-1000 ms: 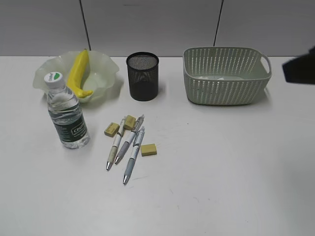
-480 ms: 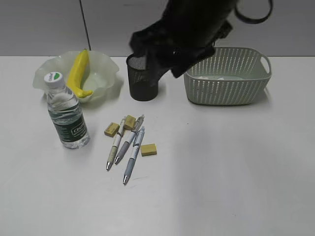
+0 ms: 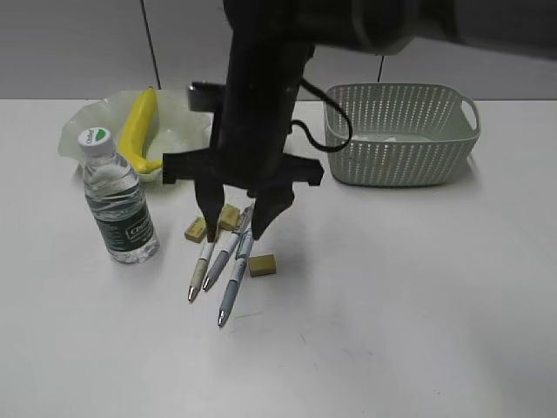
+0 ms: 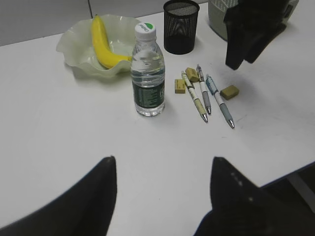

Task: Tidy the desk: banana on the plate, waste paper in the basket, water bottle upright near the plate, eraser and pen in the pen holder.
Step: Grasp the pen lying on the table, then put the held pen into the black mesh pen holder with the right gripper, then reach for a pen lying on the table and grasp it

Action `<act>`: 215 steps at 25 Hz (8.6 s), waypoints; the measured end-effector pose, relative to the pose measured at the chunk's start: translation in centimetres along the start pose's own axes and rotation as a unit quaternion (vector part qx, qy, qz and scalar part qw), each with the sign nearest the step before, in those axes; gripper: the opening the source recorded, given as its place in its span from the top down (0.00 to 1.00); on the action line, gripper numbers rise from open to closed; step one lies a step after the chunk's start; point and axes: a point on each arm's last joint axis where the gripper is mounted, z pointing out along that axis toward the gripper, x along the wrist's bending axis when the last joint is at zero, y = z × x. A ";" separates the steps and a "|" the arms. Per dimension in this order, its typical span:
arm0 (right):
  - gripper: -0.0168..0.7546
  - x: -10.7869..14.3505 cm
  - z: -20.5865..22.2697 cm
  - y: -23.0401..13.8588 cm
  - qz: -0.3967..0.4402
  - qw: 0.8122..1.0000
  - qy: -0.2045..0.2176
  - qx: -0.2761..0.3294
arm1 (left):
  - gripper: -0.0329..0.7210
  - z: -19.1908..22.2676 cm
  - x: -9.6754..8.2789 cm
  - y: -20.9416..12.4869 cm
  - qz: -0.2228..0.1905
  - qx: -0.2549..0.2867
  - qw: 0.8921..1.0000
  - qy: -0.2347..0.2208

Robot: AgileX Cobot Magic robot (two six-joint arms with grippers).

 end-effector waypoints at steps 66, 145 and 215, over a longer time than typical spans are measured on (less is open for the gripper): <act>0.85 1.3 2.0 4.3 -0.004 0.997 -0.035 -0.066 | 0.39 0.0 0.0 0.0 0.000 0.000 1.000 0.000; 0.43 -3.8 -16.9 4.7 -0.160 0.939 -0.104 -0.285 | 0.39 0.0 0.0 0.0 0.000 -0.001 1.000 0.000; 0.48 -21.8 -13.9 -38.7 -0.186 0.846 -0.030 -0.499 | 0.39 36.5 -7.0 6.6 -0.156 0.435 0.886 -0.045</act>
